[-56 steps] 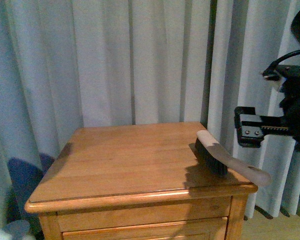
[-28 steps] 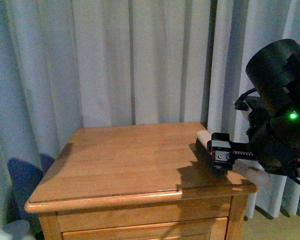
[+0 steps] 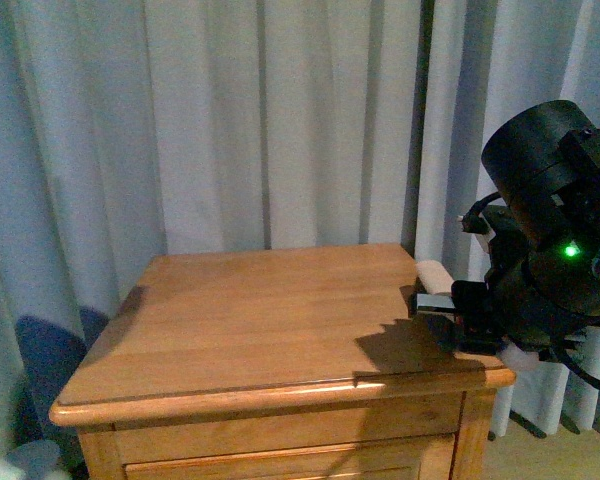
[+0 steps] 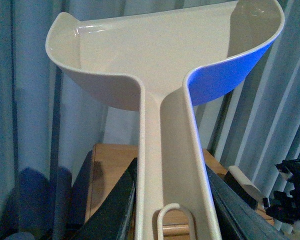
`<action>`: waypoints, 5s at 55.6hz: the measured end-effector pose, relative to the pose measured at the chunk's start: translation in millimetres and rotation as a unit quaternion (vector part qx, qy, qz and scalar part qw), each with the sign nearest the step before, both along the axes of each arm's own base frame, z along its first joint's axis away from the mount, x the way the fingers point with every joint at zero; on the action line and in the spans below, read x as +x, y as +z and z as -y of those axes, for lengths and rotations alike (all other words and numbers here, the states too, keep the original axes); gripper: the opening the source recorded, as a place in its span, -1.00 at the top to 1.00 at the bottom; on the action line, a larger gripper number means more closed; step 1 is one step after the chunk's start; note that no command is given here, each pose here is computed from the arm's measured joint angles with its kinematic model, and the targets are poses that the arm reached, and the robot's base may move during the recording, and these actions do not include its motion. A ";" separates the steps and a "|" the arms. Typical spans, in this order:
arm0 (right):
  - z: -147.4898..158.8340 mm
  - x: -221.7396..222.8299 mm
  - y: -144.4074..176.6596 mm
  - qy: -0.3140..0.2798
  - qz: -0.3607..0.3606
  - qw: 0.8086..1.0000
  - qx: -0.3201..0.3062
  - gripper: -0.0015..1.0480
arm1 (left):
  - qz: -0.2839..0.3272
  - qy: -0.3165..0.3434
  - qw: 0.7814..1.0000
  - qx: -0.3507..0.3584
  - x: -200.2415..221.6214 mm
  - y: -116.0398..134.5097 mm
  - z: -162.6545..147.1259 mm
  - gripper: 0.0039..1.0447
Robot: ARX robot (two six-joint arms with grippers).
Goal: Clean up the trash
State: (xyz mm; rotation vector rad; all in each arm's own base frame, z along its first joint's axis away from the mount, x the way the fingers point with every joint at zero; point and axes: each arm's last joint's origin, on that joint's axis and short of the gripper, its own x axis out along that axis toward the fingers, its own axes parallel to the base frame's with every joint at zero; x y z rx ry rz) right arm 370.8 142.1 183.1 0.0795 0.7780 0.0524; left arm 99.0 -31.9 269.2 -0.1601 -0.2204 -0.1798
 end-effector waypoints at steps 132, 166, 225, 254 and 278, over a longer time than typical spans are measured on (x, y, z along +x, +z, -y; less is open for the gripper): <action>78.8 -251.9 63.8 -0.068 0.404 0.910 -0.065 0.59 | 0.001 0.003 1.000 -0.002 -0.5 -0.3 -0.2 0.47; 78.4 -251.6 62.9 -0.067 0.402 0.911 -0.066 0.59 | 0.001 0.000 1.000 -0.001 -0.6 -0.8 0.0 0.47; 78.0 -251.4 62.4 -0.066 0.401 0.911 -0.067 0.59 | -0.008 0.004 1.000 0.005 -0.1 -2.3 0.5 0.47; 78.3 -251.8 62.8 -0.067 0.402 0.911 -0.066 0.59 | -0.201 -0.031 0.926 0.317 48.9 -15.8 17.4 0.47; 78.3 -251.8 62.8 -0.067 0.402 0.911 -0.066 0.59 | -0.288 -0.045 0.873 0.391 49.8 -28.4 -14.0 0.47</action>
